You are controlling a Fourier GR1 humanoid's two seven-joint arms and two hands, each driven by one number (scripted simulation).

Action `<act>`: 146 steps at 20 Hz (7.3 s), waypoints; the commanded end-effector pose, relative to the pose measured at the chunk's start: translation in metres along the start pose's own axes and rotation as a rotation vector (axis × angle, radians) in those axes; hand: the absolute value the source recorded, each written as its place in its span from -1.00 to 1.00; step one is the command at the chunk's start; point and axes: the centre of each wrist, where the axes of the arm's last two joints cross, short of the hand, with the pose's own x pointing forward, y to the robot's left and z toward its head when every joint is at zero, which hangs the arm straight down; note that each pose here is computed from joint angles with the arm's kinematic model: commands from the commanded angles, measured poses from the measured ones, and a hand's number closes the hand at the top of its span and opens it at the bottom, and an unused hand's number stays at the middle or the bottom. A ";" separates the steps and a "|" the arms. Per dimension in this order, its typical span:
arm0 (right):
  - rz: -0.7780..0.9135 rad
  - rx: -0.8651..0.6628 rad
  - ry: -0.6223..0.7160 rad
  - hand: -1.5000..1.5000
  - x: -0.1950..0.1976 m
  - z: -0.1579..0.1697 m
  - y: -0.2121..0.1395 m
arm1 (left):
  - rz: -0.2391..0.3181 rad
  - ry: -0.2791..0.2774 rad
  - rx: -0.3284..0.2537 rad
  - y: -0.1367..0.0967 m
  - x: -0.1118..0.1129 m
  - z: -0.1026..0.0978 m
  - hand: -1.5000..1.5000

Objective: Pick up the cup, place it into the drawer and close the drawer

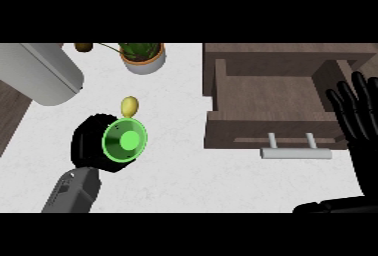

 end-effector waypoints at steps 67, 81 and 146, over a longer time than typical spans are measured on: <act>-0.020 0.076 -0.027 -1.00 -0.023 -0.032 0.002 | -0.427 0.175 -0.252 -0.284 0.064 -0.212 1.00; -0.106 0.089 -0.059 -1.00 -0.007 -0.030 -0.005 | -0.241 0.128 -0.235 -0.296 0.068 -0.202 -1.00; 0.908 0.566 0.302 -1.00 -0.221 -0.097 0.012 | 0.017 0.131 0.028 0.036 0.144 -0.027 -1.00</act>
